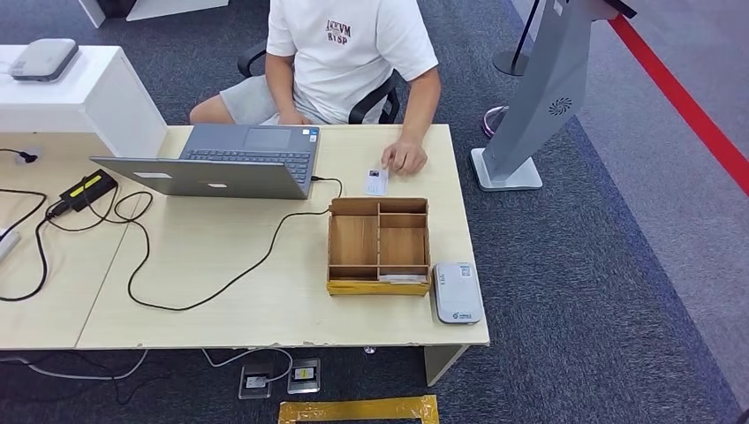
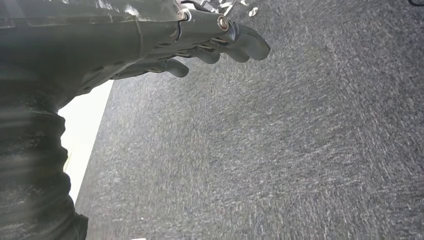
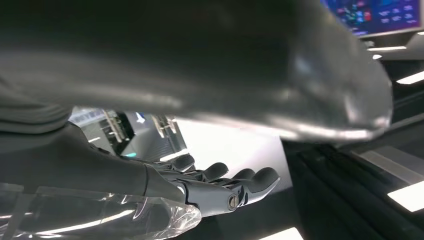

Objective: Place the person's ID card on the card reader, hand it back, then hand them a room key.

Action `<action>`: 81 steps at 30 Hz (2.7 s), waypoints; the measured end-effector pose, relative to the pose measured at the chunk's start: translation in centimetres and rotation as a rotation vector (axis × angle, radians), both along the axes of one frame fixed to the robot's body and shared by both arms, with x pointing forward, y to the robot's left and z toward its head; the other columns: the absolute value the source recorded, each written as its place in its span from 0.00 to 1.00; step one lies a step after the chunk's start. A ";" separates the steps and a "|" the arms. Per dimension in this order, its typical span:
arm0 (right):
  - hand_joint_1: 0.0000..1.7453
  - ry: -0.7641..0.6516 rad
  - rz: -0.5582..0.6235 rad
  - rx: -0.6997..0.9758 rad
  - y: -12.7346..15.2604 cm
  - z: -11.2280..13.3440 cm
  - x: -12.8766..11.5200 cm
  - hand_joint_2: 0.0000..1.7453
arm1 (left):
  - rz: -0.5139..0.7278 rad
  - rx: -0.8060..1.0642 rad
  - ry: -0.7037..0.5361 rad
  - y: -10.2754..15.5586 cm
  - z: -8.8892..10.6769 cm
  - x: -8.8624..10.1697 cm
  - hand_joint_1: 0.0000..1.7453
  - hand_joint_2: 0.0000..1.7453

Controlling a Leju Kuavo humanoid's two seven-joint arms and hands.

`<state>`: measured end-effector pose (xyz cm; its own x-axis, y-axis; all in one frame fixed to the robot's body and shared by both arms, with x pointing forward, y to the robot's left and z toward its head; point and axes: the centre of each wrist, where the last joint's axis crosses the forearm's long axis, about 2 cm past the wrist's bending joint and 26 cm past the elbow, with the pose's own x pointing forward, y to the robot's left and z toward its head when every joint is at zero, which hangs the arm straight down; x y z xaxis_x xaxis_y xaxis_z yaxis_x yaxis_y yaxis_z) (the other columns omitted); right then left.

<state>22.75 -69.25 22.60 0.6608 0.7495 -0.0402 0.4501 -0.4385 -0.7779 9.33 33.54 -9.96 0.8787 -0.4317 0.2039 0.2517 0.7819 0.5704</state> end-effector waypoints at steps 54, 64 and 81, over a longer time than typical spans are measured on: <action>0.00 0.550 -0.506 1.143 17.9 -27.7 -13.1 0.75 | 0.021 -0.047 0.056 0.4 0.1 0.4 0.00 1.00; 0.00 0.671 -0.554 1.270 19.7 -28.6 -13.2 1.00 | -0.008 -0.048 0.069 0.9 0.1 0.4 0.00 1.00; 0.00 -0.306 0.107 1.158 15.5 -17.4 3.6 1.00 | -0.035 -0.046 0.046 0.6 0.2 1.0 0.00 1.00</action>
<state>26.38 -53.77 5.16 0.4578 0.2888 0.8408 0.6761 0.5011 -0.5402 10.29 34.16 -9.77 0.8720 -0.4536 0.1842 0.3045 0.7971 0.5214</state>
